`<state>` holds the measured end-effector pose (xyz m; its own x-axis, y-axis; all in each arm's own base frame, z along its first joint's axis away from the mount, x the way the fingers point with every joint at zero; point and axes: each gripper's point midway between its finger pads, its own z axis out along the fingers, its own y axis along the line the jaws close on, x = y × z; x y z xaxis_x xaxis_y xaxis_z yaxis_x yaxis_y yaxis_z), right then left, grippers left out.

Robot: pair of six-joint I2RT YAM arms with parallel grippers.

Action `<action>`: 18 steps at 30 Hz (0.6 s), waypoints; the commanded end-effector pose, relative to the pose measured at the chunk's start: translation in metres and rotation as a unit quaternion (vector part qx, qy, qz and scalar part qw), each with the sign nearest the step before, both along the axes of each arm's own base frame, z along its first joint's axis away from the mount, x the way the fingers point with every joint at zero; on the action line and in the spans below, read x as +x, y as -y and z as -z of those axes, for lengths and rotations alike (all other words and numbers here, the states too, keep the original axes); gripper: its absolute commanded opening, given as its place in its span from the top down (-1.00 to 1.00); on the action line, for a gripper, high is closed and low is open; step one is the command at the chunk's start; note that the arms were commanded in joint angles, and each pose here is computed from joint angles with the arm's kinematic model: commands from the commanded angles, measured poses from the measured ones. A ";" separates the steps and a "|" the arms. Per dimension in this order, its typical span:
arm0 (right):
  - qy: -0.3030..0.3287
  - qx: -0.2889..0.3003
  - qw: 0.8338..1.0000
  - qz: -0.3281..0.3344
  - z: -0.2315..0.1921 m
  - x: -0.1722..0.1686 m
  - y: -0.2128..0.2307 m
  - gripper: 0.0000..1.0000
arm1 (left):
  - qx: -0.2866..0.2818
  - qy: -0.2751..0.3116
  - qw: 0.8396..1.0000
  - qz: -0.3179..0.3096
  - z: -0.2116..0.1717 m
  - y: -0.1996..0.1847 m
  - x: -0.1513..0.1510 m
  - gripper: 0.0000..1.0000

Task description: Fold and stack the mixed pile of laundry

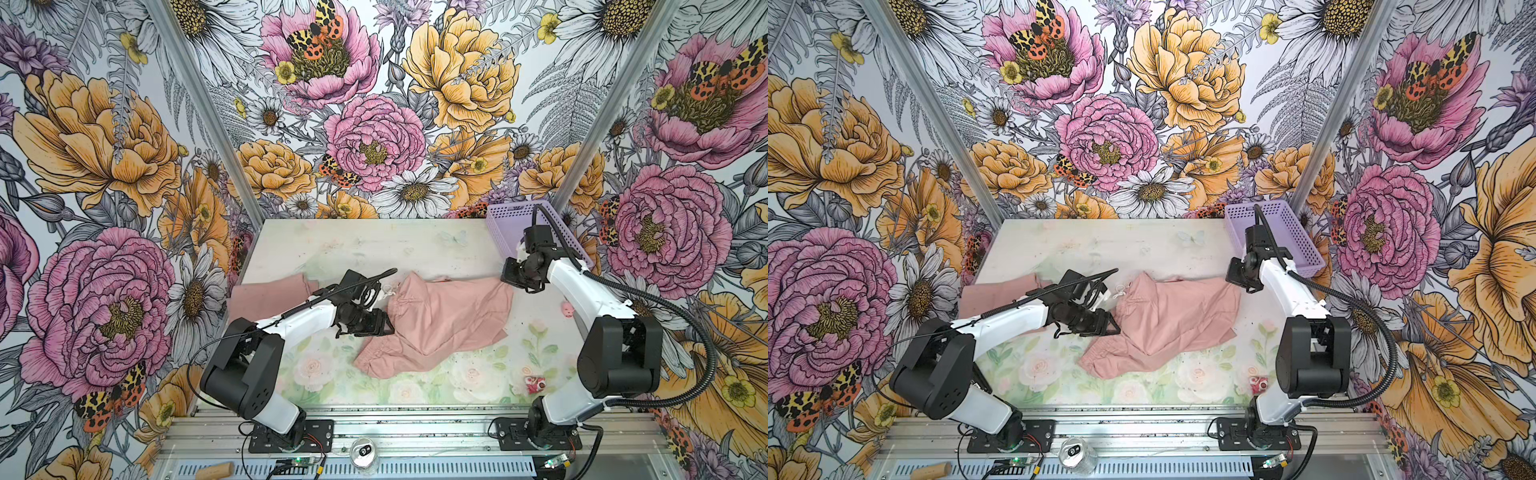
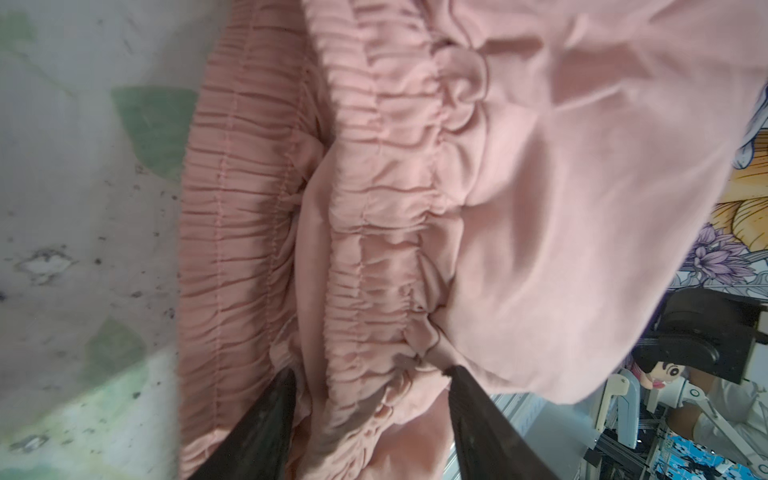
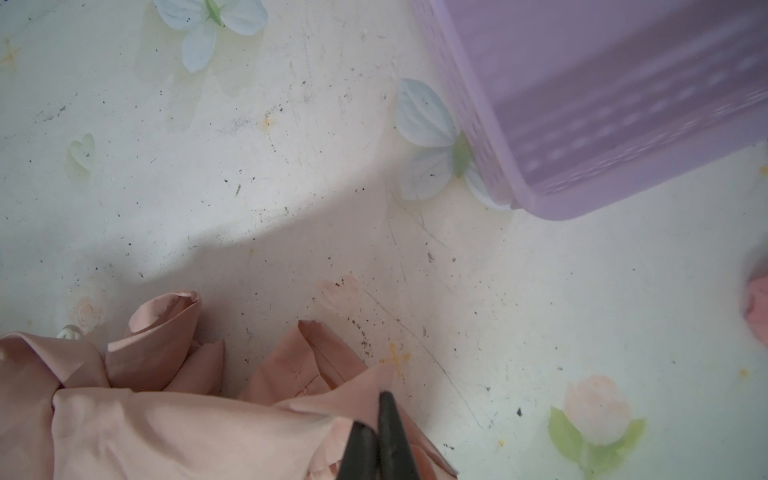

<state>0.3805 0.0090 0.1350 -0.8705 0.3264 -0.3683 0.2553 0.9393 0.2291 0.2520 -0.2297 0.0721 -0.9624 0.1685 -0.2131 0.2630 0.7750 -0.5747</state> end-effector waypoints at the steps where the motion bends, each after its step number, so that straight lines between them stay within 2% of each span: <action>1: 0.019 -0.008 1.000 -0.002 -0.005 0.003 0.002 1.00 | -0.037 0.029 0.999 0.008 -0.024 0.013 0.005 -0.15; 9: 0.019 -0.005 1.000 -0.002 -0.002 0.000 0.001 1.00 | -0.065 0.046 0.996 0.027 -0.045 0.025 -0.008 -0.11; 13: 0.023 0.000 1.000 -0.003 -0.004 0.002 -0.001 1.00 | -0.060 0.033 0.997 0.040 -0.034 0.031 -0.014 -0.09; 18: 0.024 0.003 1.000 -0.003 -0.004 0.001 -0.003 1.00 | -0.055 0.020 0.998 0.016 -0.012 0.025 -0.009 -0.05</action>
